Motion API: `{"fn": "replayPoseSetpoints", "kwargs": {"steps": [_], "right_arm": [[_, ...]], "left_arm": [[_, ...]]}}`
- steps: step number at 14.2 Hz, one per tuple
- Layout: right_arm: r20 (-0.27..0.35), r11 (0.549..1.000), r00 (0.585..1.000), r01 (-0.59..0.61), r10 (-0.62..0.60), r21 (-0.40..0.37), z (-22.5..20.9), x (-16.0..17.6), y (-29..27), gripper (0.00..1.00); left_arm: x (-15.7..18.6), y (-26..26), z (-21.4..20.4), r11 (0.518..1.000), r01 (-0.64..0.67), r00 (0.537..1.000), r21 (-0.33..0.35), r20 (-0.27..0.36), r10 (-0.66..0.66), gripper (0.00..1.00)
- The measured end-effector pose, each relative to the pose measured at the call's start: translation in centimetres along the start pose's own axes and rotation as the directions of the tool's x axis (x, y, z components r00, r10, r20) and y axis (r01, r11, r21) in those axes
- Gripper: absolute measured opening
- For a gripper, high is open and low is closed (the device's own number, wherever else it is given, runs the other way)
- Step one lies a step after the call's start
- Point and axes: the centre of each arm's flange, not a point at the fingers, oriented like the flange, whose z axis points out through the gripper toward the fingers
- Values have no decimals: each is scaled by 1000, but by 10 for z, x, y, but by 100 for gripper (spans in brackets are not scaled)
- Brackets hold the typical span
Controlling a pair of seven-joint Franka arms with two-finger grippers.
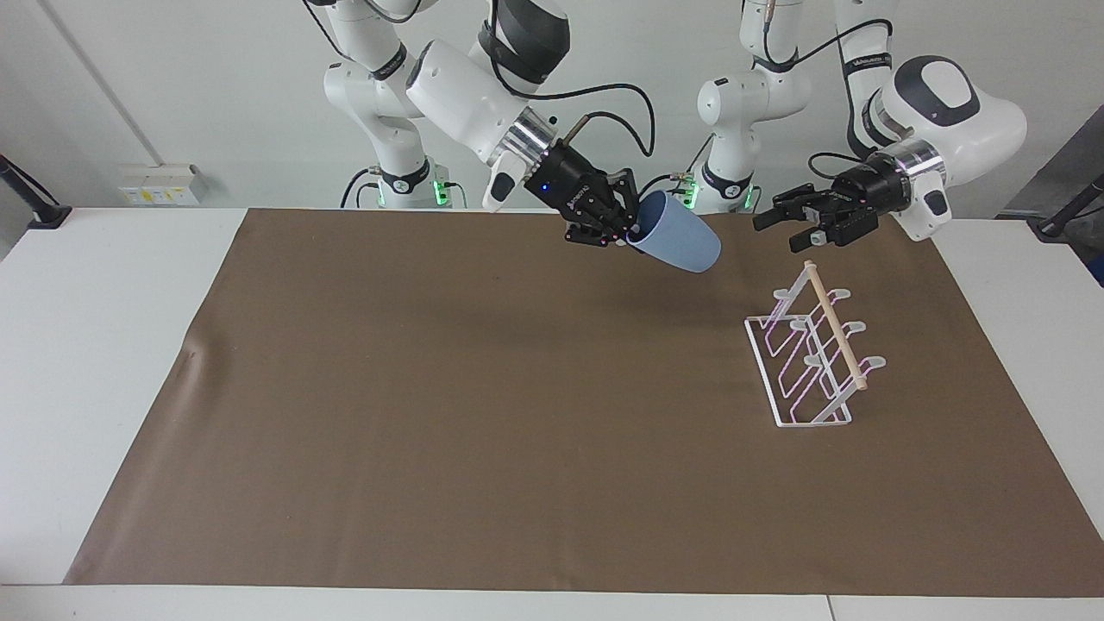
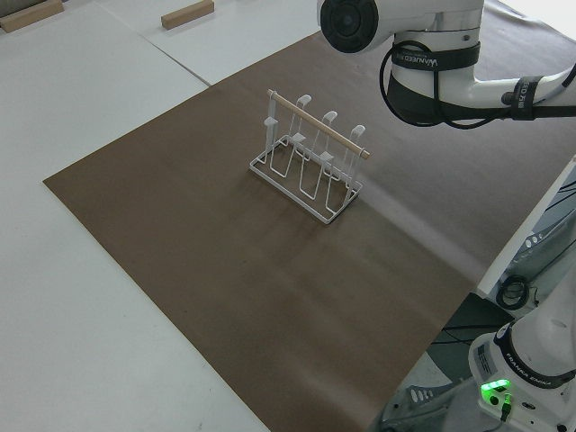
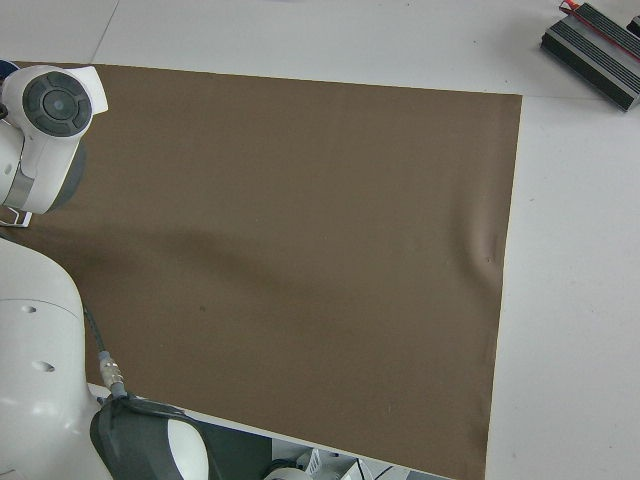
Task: Hang cup on cup holder
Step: 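Lift the cup with the right gripper while the left gripper approaches, then close the left gripper around the cup base held by the right gripper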
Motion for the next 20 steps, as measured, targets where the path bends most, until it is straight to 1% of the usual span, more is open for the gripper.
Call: {"fn": "replayPoseSetpoints", "kwargs": {"steps": [4, 9, 14, 18, 20], "right_arm": [[26, 1000, 1000, -8, 8, 16, 7, -15, -13, 6], [32, 1000, 999, -7, 7, 18, 9, -18, -14, 6], [33, 1000, 999, -9, 8, 17, 9, -17, -14, 6], [33, 1000, 999, -9, 9, 17, 9, -17, -13, 6], [33, 1000, 999, -10, 9, 17, 9, -17, -13, 6]], "left_arm": [[-13, -6, 33, 1000, 15, 999, 2, 36, -15, 100], [-17, -7, 38, 1000, 12, 999, 6, 46, -12, 100], [-25, -12, 54, 1000, 3, 998, 31, 63, -5, 100], [-27, -10, 55, 1000, 16, 996, 3, 82, -16, 100], [-31, -11, 62, 1000, 20, 996, -9, 84, -20, 100]]}}
